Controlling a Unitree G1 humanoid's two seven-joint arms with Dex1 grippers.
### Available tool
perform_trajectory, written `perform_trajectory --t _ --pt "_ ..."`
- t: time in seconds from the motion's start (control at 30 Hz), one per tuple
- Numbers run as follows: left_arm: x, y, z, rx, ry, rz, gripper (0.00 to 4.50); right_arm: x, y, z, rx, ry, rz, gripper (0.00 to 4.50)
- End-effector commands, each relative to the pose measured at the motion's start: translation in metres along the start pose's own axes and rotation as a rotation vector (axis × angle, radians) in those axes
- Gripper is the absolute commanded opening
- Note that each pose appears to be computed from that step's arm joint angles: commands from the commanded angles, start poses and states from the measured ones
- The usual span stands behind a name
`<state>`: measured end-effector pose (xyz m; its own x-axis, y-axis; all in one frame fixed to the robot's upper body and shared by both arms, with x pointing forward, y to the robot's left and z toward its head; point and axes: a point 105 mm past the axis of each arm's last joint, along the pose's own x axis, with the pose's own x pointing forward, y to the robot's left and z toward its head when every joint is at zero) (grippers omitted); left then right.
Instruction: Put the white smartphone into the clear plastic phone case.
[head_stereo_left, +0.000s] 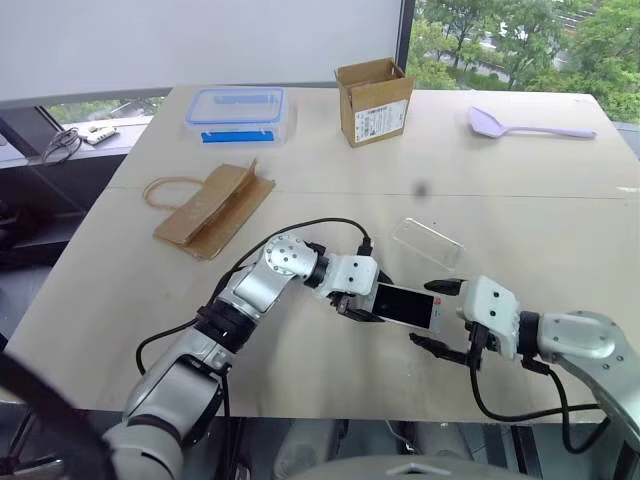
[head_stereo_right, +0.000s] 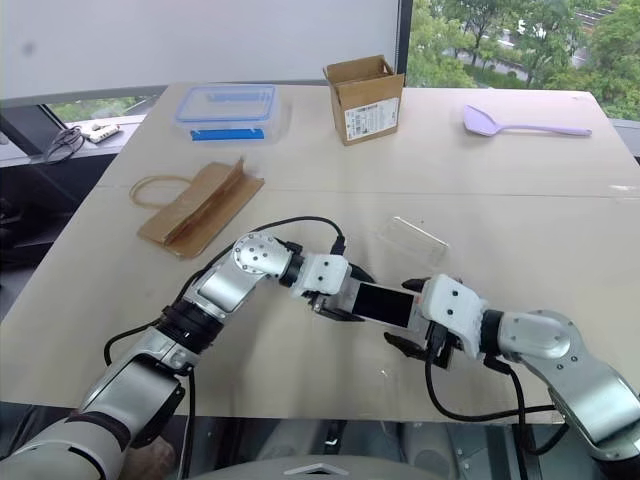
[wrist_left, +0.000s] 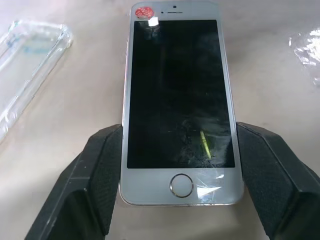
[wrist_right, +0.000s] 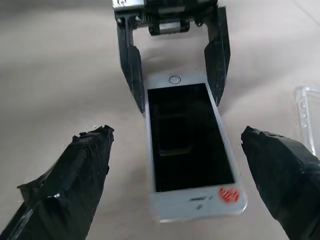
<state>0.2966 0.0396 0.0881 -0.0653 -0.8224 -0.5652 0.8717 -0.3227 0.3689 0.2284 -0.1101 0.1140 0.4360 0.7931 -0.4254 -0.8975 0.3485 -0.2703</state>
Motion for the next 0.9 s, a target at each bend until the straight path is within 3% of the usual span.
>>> perform_trajectory --t 0.03,0.33,0.63,0.77,0.9 --pt "-0.004 0.007 0.004 0.052 0.009 0.012 2.90 0.002 -0.002 0.004 -0.028 -0.001 0.022 4.50" --pt "-0.012 0.015 0.016 0.049 0.015 0.036 2.90 0.007 -0.002 0.001 -0.073 0.069 0.103 4.50" --pt "-0.014 0.013 0.025 0.011 -0.013 0.038 2.90 0.011 -0.015 -0.010 -0.115 0.145 0.008 4.50" --pt "-0.016 0.012 0.023 -0.121 -0.018 0.058 2.90 0.009 -0.025 -0.007 -0.068 0.120 -0.091 4.50" --pt "-0.026 0.013 0.016 -0.405 -0.027 0.164 2.90 0.001 -0.046 0.008 0.204 -0.018 -0.305 4.50"
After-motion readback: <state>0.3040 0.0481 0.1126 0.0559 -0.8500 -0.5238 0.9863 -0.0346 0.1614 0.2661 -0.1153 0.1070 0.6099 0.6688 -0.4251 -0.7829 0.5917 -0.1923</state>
